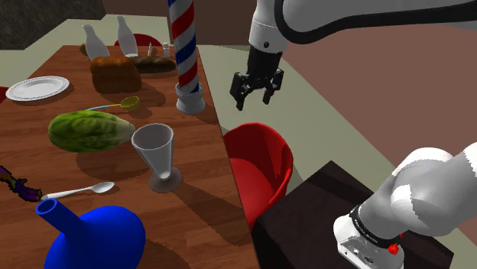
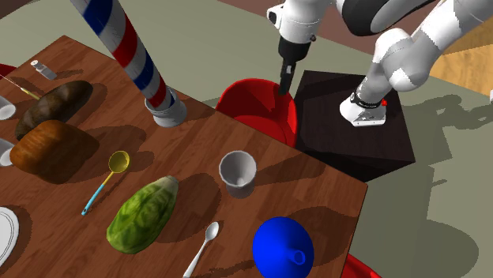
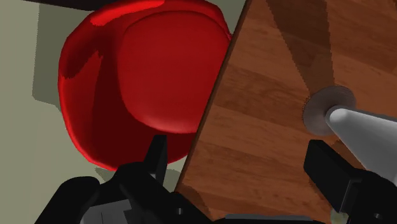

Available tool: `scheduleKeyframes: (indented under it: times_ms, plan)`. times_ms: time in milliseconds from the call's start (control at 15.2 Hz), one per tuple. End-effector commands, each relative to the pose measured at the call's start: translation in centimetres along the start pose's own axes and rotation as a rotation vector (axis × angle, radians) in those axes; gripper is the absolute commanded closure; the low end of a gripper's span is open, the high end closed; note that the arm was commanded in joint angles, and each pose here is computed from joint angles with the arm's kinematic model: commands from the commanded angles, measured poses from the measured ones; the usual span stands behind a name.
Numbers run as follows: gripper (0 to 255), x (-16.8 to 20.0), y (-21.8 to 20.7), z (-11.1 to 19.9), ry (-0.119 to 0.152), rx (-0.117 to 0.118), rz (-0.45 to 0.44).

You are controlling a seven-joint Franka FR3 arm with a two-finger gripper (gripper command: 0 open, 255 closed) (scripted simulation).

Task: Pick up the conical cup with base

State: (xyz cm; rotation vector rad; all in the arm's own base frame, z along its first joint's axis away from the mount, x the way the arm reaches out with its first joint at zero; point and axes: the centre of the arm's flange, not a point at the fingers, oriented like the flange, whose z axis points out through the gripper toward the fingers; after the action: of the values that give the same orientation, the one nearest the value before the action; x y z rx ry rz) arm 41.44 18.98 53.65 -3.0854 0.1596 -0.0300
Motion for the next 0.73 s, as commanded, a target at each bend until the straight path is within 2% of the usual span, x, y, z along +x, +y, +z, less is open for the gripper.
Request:
scheduleKeyframes:
  times_ms: [0,660]
  plan:
    - [0,1.0,-2.2,0.9,-0.002,0.012,-0.002]
    - [0,5.6,-13.1,4.9,-0.014,0.067,-0.016]
